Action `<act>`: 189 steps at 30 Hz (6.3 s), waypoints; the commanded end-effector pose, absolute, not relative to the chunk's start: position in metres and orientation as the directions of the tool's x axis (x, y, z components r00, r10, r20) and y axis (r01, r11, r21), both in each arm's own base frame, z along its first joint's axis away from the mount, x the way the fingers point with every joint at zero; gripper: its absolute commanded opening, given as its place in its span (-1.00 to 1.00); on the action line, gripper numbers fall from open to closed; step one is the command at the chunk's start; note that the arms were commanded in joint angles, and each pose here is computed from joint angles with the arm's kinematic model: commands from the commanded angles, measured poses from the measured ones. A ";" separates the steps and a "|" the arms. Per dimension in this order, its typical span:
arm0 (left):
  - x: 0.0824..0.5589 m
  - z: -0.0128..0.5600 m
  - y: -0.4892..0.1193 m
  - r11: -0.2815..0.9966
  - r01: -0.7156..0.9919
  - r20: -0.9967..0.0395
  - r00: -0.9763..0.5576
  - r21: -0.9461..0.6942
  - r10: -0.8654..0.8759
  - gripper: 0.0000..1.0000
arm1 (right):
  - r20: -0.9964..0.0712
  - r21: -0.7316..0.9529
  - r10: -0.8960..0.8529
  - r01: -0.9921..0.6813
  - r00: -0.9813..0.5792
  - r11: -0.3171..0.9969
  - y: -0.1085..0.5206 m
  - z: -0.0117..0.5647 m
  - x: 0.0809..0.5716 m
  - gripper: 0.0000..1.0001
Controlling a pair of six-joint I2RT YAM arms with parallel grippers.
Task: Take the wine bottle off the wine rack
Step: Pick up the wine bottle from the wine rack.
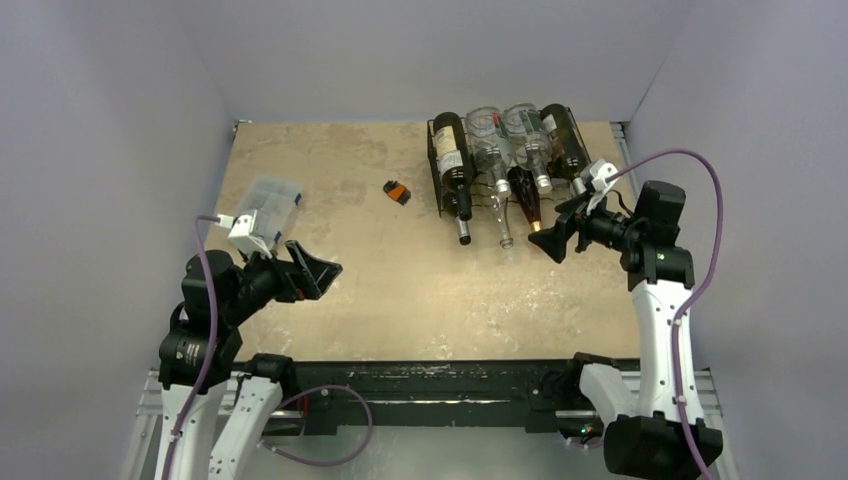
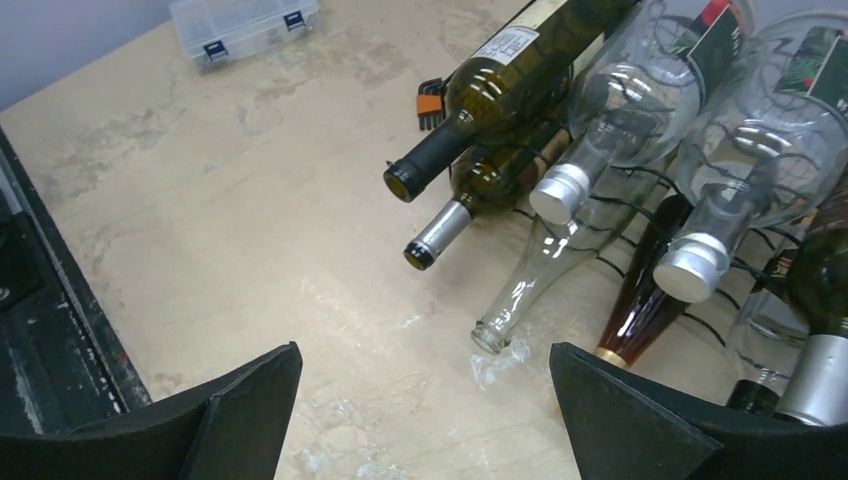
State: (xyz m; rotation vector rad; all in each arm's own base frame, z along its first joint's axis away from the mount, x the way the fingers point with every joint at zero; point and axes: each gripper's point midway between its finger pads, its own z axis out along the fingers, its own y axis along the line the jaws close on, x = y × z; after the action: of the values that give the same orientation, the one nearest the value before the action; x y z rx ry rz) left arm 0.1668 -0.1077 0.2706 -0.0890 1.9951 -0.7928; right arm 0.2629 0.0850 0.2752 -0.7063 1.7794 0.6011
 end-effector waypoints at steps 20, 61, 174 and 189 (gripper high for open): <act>0.179 0.236 -0.116 0.794 0.435 -0.855 -0.481 -0.425 -0.194 1.00 | -0.950 -0.020 -0.233 -0.703 -0.210 0.711 0.075 0.264 0.254 0.98; 0.186 0.228 -0.118 0.792 0.427 -0.839 -0.511 -0.436 -0.187 1.00 | -0.982 -0.021 -0.144 -0.683 -0.125 0.730 0.072 0.247 0.262 0.98; 0.424 0.189 -0.386 0.877 -0.086 -0.692 -0.580 -0.472 -0.430 -1.00 | -0.943 0.110 -0.117 -0.621 -0.312 0.776 0.057 0.238 0.308 0.98; 0.419 0.236 -0.374 0.900 0.044 -0.801 -0.475 -0.434 -0.364 -1.00 | -0.942 0.102 -0.123 -0.616 -0.311 0.781 0.056 0.238 0.309 0.98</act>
State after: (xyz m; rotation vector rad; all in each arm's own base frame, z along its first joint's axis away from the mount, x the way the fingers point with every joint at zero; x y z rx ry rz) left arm 0.3995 -0.3759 0.1435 -0.2161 2.2680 -0.3834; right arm 0.3078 0.0559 0.2306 -0.5476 1.8812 0.5820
